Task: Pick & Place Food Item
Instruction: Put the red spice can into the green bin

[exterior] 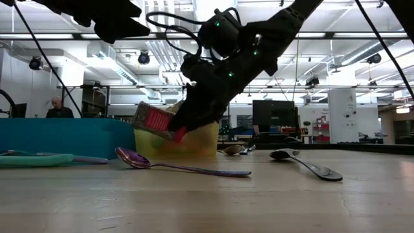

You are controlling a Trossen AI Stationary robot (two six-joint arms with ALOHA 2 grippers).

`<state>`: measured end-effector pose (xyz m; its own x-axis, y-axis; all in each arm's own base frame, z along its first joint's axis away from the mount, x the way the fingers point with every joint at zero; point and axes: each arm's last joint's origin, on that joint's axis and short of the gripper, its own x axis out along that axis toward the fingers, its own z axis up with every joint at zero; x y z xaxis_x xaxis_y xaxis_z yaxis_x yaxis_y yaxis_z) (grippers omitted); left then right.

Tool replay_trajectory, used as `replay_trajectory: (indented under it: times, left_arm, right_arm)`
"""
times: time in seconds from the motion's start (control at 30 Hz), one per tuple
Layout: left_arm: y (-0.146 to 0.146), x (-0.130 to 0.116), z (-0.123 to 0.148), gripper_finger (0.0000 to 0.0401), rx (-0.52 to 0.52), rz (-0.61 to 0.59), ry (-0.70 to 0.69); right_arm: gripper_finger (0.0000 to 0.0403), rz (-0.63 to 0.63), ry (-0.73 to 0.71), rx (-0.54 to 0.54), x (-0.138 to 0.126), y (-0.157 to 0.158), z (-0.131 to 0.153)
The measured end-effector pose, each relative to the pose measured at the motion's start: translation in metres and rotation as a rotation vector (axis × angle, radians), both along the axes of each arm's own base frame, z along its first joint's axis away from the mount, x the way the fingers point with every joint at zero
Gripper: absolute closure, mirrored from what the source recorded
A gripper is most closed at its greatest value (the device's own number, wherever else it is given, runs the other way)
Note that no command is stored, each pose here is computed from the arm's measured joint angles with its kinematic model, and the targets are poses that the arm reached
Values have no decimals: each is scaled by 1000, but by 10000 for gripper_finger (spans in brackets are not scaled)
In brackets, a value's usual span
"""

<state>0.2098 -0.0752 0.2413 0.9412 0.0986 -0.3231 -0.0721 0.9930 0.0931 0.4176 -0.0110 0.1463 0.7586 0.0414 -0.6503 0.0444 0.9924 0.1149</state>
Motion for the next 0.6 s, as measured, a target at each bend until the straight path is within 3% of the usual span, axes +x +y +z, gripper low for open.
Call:
replay_trajectory:
  times: [0.2,0.6]
  left_arm:
    - [0,0,0,91,0,0,0]
    - [0,0,0,91,1,0,1]
  right_arm:
    - [97,2,-10,-62,-5,19,17]
    - [97,-35,34,-60,-3,28,-8]
